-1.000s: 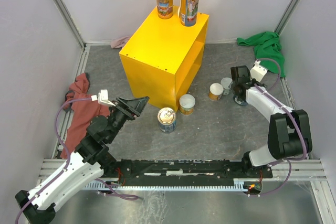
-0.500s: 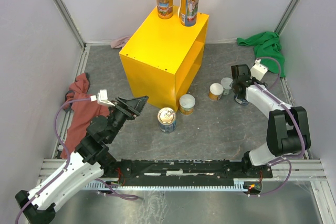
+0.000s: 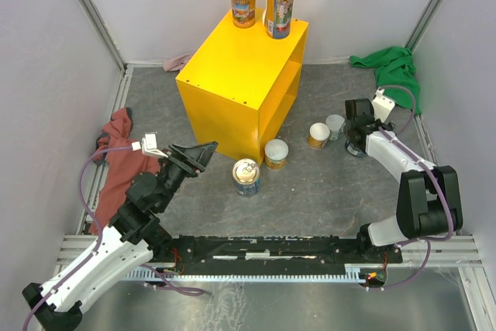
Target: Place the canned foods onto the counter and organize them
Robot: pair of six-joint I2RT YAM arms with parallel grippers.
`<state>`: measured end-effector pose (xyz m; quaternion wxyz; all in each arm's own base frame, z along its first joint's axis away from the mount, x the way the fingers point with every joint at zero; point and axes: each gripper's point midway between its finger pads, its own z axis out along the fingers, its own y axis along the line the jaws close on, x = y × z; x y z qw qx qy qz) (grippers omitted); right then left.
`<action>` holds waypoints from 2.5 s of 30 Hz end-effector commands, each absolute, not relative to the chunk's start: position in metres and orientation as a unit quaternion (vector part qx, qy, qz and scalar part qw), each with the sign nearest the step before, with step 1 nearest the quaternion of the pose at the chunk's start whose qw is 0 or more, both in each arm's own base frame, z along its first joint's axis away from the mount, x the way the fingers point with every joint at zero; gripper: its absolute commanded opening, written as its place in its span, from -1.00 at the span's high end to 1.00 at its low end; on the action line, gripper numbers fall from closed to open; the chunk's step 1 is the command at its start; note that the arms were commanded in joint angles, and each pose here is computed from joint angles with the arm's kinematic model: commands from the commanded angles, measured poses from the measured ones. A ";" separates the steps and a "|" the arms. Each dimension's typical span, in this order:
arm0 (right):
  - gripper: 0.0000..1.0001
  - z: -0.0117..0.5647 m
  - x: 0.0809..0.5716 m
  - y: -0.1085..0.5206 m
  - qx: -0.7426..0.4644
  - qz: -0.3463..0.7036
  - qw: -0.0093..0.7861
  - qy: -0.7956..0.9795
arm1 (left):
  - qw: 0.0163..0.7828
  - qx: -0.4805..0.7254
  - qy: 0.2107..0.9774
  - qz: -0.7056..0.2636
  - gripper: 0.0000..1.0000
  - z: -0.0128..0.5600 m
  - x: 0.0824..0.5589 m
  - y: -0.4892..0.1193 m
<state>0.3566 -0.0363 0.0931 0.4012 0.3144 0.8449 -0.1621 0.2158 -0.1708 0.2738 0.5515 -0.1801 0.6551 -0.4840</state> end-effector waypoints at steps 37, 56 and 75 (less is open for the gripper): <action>0.98 0.474 0.312 0.132 0.076 0.169 0.679 0.710 | 0.565 -0.181 0.642 -0.486 -0.37 0.301 0.203 -0.156; 0.98 0.562 0.345 0.234 -0.013 0.229 0.701 0.675 | 0.586 -0.156 0.638 -0.474 -0.36 0.335 0.207 -0.158; 0.98 0.535 0.397 0.282 -0.056 0.165 0.693 0.699 | 0.603 -0.148 0.625 -0.472 -0.35 0.362 0.208 -0.156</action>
